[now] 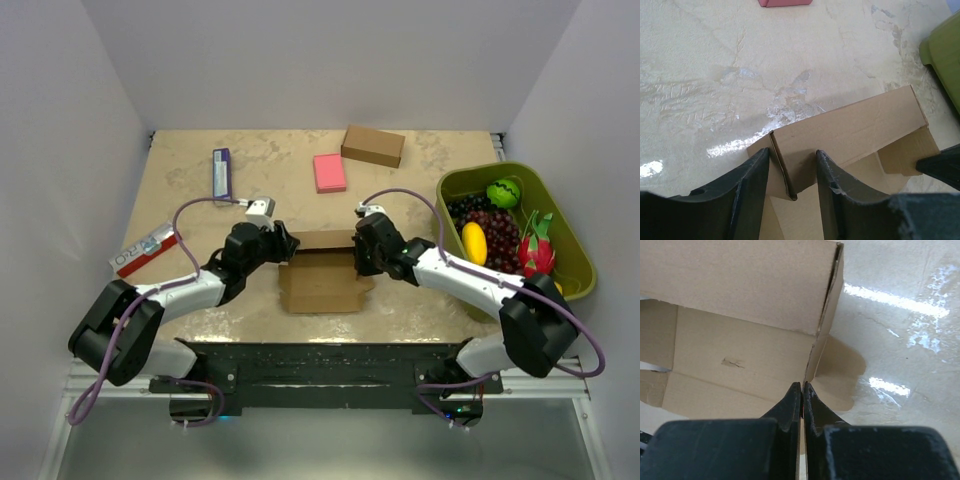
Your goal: Fold the paper box
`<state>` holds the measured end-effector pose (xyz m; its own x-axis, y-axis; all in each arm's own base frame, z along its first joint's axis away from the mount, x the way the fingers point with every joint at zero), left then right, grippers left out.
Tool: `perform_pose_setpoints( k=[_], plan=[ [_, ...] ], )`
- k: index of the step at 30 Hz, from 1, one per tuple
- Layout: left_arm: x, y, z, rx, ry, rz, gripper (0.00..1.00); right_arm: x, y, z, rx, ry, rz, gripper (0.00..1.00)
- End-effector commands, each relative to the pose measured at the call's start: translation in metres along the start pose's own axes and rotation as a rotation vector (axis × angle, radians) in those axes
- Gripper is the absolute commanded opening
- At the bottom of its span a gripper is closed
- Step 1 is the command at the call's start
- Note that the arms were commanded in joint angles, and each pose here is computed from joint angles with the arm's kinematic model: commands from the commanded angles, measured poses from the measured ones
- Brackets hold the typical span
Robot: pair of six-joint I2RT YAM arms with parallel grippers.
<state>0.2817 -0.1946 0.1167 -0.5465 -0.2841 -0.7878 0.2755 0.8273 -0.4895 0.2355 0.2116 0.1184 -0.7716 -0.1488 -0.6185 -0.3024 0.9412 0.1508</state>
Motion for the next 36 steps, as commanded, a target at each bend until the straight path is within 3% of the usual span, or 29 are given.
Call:
perform_pose_setpoints(
  k=[1,4,6,7,10,13,18,23,29,36],
  plan=[
    [0.004,-0.002,0.001,0.019,0.024,0.006,0.46,-0.027,0.037,-0.002,-0.154,-0.095,0.033,0.06],
    [0.003,0.002,0.000,0.004,0.026,0.018,0.46,-0.028,0.035,-0.002,-0.143,-0.107,0.026,0.32],
    [0.001,0.003,0.000,0.003,0.023,0.027,0.46,-0.031,0.030,-0.010,-0.115,-0.121,0.018,0.42],
    [0.000,0.003,-0.001,0.003,0.025,0.032,0.46,-0.034,0.026,-0.014,-0.095,-0.137,0.008,0.52],
    [-0.001,0.002,0.001,0.011,0.047,0.066,0.46,-0.042,0.012,-0.034,-0.022,-0.194,-0.004,0.67],
    [-0.002,0.002,0.004,0.010,0.067,0.090,0.46,-0.048,-0.009,-0.050,0.036,-0.245,0.030,0.74],
    [-0.006,0.001,0.003,0.012,0.061,0.105,0.46,-0.044,-0.043,-0.049,0.081,-0.270,0.110,0.75],
    [-0.006,0.002,0.004,0.014,0.065,0.108,0.46,-0.026,-0.055,-0.021,0.101,-0.206,0.140,0.70],
    [-0.007,0.002,0.005,0.016,0.071,0.114,0.46,-0.016,-0.046,-0.004,0.005,-0.185,0.051,0.68],
    [-0.007,0.001,0.007,0.026,0.076,0.121,0.46,-0.020,-0.034,0.002,-0.126,-0.298,-0.055,0.70]
  ],
)
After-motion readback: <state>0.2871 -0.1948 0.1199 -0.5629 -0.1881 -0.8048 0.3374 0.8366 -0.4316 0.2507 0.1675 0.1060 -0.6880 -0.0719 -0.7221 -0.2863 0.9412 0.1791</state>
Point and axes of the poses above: each gripper's point midway between its finger pads, its own z axis out along the fingers, its own y axis along the line the jaws close on, x = y × z, the point moved 5 cm from there along -z, back along the fingers, and after that the axes turned 5 degrees about -z, right-handed, at the moved point
